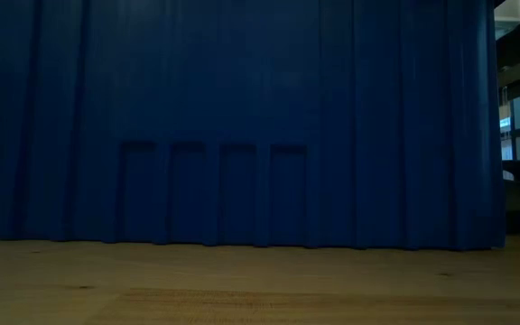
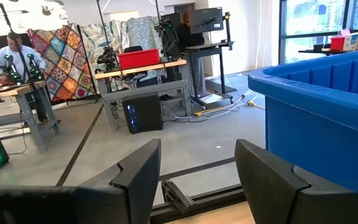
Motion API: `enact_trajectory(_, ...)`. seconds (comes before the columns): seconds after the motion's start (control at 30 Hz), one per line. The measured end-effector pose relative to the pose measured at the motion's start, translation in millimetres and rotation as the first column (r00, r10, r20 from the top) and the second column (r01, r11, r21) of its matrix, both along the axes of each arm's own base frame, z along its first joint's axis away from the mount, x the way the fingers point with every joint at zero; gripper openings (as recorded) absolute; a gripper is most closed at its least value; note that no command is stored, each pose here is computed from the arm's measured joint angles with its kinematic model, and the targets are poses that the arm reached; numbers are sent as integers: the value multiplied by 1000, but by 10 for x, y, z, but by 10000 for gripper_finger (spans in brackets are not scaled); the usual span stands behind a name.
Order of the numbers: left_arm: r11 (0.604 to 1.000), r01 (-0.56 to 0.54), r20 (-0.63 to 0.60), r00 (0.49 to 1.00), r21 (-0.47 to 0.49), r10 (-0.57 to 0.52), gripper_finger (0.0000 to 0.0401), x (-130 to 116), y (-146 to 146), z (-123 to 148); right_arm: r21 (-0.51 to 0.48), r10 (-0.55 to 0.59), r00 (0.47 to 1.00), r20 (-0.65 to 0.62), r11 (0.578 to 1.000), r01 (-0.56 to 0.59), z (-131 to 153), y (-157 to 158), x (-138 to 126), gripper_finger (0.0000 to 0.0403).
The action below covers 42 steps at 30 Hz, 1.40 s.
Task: Pick and place slides into bin
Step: Put the black slipper into the blue bin
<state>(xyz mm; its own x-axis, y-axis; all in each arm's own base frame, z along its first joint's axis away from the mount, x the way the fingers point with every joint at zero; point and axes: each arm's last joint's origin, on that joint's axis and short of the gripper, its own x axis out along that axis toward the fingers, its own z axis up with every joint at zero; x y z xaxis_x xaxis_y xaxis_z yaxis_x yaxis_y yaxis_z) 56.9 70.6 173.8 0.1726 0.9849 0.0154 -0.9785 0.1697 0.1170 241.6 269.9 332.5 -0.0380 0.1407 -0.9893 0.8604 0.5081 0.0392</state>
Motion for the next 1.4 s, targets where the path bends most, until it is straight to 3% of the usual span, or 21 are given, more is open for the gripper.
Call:
enact_trajectory(0.17, 1000, 3, 1, 1000, 0, -3, 202, 1, 0, 0, -184, 1, 941, 339, 981, 66, 293, -238, 86, 14)
enact_trajectory(0.37, 1000, -15, 65, 998, -12, 15, 202, -5, 1, 1, -367, 231, 895, 381, 927, -83, 412, -697, 372, 14)
enact_trajectory(0.5, 1000, -3, 84, 996, -15, 4, 202, -2, 0, -1, -259, 236, 921, 311, 953, -156, 446, -958, 483, 14)
enact_trajectory(0.6, 1000, -2, 84, 996, -16, 4, 202, -1, 0, -1, -252, 298, 906, 302, 941, -226, 482, -1068, 508, 14)
enact_trajectory(0.83, 1000, 1, 86, 996, -16, 0, 202, 0, 0, -1, -241, 333, 878, 343, 935, -260, 665, -1307, 436, 14)
enact_trajectory(1.07, 1000, 7, 86, 996, -15, -5, 202, 1, 0, -1, -210, 315, 868, 384, 945, -251, 802, -1397, 318, 13)
enact_trajectory(1.4, 1000, 6, 83, 997, -15, -5, 202, 2, -1, -1, -172, 311, 867, 389, 949, -264, 780, -1377, 342, 13)
